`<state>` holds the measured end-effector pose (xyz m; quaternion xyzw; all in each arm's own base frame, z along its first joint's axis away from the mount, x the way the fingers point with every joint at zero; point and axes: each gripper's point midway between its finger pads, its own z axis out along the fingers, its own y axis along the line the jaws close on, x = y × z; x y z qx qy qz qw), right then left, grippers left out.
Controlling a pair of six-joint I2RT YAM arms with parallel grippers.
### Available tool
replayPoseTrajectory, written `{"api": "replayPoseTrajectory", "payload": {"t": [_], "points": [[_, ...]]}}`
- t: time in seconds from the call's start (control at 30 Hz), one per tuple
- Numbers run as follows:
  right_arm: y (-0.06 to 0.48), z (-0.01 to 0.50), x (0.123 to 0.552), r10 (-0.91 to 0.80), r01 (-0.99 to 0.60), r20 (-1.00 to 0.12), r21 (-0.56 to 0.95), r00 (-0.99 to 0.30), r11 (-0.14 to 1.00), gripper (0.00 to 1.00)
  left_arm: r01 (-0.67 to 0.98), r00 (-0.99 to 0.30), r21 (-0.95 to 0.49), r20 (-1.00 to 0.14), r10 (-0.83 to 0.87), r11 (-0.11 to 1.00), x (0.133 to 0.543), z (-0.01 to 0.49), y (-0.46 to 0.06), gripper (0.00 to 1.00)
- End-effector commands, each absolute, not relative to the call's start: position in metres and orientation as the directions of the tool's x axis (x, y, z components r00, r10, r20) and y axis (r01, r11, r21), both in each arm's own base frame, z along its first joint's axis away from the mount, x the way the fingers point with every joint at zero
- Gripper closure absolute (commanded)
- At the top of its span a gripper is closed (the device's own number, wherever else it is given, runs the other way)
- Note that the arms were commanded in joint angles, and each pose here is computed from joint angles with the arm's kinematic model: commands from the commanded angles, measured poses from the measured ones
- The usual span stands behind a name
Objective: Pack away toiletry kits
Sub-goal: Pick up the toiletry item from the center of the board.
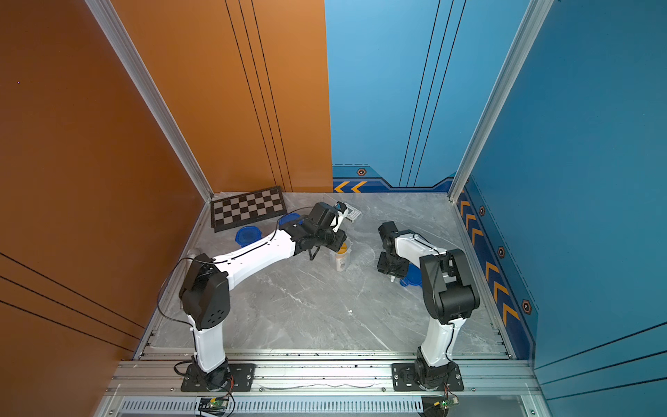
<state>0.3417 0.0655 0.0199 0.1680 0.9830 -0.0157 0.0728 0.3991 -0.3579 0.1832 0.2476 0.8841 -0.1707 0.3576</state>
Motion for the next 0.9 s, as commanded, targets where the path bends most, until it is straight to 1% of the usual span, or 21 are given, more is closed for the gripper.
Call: {"api": "replayPoseTrajectory", "payload": {"t": [0.0,0.1,0.17,0.2,0.27,0.3,0.4,0.47,0.53,0.63,0.73,0.87], "points": [[0.06,0.014,0.341,0.307,0.317,-0.14,-0.051,-0.941,0.947,0.58,0.567,-0.604,-0.172,-0.752,0.265,0.805,0.386,0.226,-0.352,0.64],[0.063,0.014,0.341,0.289,0.299,-0.147,-0.054,-0.946,0.953,0.71,0.567,-0.632,-0.245,-0.741,0.225,0.786,0.377,0.239,-0.348,0.62],[0.066,0.015,0.342,0.278,0.288,-0.152,-0.048,-0.949,0.956,0.78,0.556,-0.675,-0.316,-0.712,0.196,0.768,0.367,0.247,-0.345,0.6],[0.068,0.016,0.343,0.274,0.283,-0.156,-0.039,-0.949,0.958,0.8,0.55,-0.69,-0.34,-0.7,0.185,0.763,0.361,0.25,-0.343,0.58],[0.074,0.02,0.346,0.243,0.251,-0.178,-0.026,-0.954,0.968,0.84,0.529,-0.725,-0.388,-0.669,0.163,0.755,0.349,0.254,-0.338,0.48],[0.078,0.024,0.348,0.224,0.232,-0.194,-0.019,-0.955,0.973,0.86,0.511,-0.747,-0.414,-0.648,0.151,0.753,0.345,0.253,-0.335,0.45],[0.101,0.047,0.357,0.146,0.137,-0.294,0.05,-0.945,0.989,0.92,0.431,-0.827,-0.522,-0.555,0.091,0.736,0.336,0.243,-0.323,0.39],[0.122,0.072,0.36,0.082,0.043,-0.401,0.106,-0.913,0.993,0.93,0.408,-0.852,-0.569,-0.518,0.074,0.715,0.332,0.243,-0.319,0.33],[0.145,0.102,0.357,0.019,-0.066,-0.508,0.148,-0.861,0.987,0.93,0.396,-0.869,-0.612,-0.491,0.064,0.685,0.329,0.247,-0.317,0.25],[0.171,0.147,0.345,-0.02,-0.181,-0.636,0.189,-0.772,0.965,0.93,0.368,-0.889,-0.663,-0.456,0.038,0.652,0.333,0.254,-0.314,0.18],[0.188,0.182,0.332,-0.013,-0.242,-0.705,0.225,-0.709,0.944,0.92,0.375,-0.895,-0.696,-0.443,0.044,0.613,0.334,0.261,-0.317,0.15],[0.213,0.21,0.318,-0.007,-0.32,-0.742,0.28,-0.67,0.905,0.92,0.4,-0.895,-0.713,-0.44,0.077,0.576,0.333,0.265,-0.33,0.15]]}}
